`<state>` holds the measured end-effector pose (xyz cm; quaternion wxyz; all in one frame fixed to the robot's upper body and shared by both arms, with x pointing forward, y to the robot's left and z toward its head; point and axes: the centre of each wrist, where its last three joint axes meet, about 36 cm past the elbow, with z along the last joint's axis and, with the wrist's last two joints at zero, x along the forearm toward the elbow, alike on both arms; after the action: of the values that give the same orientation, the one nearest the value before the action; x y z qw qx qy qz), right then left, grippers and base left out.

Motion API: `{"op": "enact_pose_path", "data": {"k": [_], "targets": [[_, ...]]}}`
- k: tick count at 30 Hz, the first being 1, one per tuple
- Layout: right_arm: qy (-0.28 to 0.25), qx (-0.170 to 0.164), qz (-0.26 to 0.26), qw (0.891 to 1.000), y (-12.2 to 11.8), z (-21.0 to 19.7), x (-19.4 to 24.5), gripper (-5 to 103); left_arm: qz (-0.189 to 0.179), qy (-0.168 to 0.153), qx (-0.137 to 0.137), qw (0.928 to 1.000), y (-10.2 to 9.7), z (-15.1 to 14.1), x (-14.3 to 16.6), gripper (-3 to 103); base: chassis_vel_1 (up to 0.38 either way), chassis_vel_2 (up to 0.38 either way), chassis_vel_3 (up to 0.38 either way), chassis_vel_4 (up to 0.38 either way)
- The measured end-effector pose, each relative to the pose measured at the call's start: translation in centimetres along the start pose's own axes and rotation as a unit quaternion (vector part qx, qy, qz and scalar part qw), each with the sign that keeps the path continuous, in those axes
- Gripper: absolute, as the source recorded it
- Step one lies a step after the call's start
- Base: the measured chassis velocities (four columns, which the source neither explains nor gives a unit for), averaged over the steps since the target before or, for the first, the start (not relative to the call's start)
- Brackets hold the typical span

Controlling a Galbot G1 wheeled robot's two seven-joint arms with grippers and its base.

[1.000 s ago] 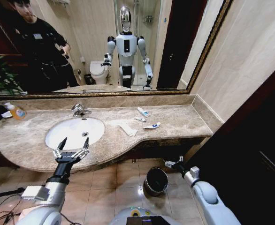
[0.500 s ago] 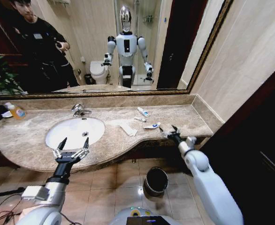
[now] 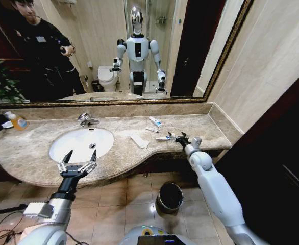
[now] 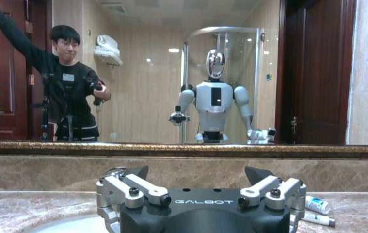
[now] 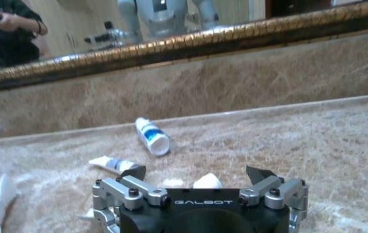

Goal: Pick up the trash from the sink and place it in the trash bin.

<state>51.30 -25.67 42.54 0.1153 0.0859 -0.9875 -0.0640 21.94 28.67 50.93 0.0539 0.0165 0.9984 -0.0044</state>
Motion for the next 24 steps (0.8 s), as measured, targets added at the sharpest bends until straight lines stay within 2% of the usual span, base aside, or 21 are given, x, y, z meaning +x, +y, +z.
{"op": "enact_pose_path", "data": {"k": [13,16,21,24], "targets": [[0.014,0.018,0.011,1.0,0.0,1.4,-1.4,102,0.0,0.0,0.0,1.0,0.0,0.0,0.0,100,0.0,0.0,0.0,0.0],[0.015,0.014,0.005,1.0,-0.1,1.5,-1.6,90,0.0,0.0,0.0,1.0,0.0,0.0,0.0,100,0.0,0.0,0.0,0.0],[0.016,0.019,0.002,1.0,-0.1,1.8,-1.6,80,0.0,0.0,0.0,1.0,0.0,0.0,0.0,100,0.0,0.0,0.0,0.0],[0.016,0.029,0.001,0.999,-0.2,2.1,-1.7,63,0.0,0.0,0.0,1.0,0.0,0.0,0.0,100,0.0,0.0,0.0,0.0]]}}
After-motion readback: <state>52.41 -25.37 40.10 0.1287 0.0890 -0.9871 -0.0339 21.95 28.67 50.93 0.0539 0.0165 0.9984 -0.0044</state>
